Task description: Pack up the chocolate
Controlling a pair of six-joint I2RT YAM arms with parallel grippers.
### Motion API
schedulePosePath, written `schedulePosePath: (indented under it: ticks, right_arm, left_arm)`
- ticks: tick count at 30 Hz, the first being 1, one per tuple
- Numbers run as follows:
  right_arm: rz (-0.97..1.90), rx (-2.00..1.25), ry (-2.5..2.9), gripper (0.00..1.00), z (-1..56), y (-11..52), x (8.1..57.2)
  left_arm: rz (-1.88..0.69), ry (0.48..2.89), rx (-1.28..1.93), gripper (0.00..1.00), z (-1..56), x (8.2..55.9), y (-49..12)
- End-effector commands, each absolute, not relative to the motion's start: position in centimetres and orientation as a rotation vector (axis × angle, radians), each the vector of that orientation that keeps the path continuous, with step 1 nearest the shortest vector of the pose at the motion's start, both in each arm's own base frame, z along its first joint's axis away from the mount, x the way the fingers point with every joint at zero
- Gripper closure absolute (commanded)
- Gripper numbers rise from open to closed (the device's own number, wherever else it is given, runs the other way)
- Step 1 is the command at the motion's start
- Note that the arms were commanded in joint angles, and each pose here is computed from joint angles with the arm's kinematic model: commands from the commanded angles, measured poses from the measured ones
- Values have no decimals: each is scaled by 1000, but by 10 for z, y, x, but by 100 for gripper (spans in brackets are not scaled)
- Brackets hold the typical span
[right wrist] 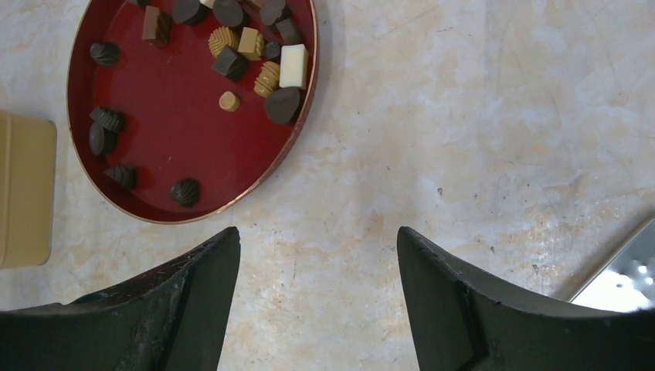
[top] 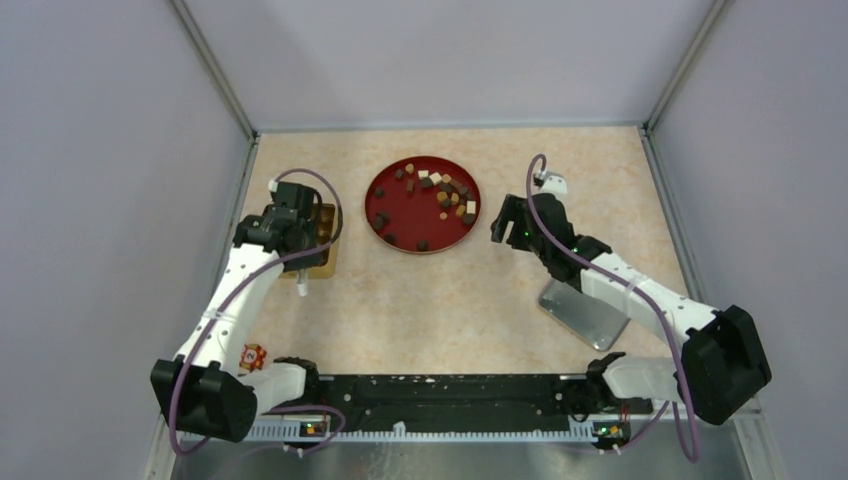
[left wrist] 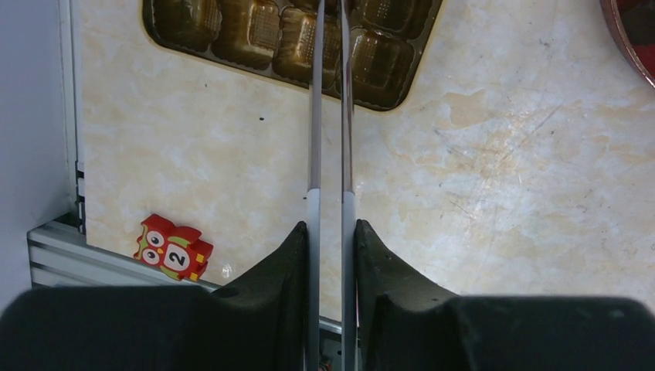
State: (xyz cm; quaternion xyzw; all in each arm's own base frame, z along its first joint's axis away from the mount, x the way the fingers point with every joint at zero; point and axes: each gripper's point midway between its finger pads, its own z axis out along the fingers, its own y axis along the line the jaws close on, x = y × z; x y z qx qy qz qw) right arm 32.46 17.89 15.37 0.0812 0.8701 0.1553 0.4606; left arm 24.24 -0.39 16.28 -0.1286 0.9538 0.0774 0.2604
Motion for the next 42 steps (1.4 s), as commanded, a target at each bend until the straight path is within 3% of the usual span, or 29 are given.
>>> schedulePosePath:
  ticks: [1, 7, 13, 19, 28, 33, 42]
  right_arm:
    - [420, 231, 2077, 27, 176, 178, 331]
    - [423, 236, 2076, 27, 175, 179, 331]
    - [419, 241, 2075, 27, 176, 177, 331]
    - [403, 247, 2079, 28, 176, 174, 330]
    - [363, 272, 2074, 27, 179, 163, 324]
    - [371, 274, 2074, 27, 180, 163, 322]
    - [369, 264, 2076, 27, 181, 167, 327]
  left_arm:
    - [155, 2441, -336, 77, 199, 261, -5]
    - [-90, 2418, -171, 93, 220, 278, -42]
    - [-289, 2387, -94, 93, 224, 300, -84]
    - [-372, 2353, 31, 87, 223, 330, -146]
    - [-343, 2379, 112, 76, 194, 368, -176]
    - [-295, 2411, 126, 61, 174, 380, -176]
    - [-297, 2459, 134, 58, 146, 391, -184]
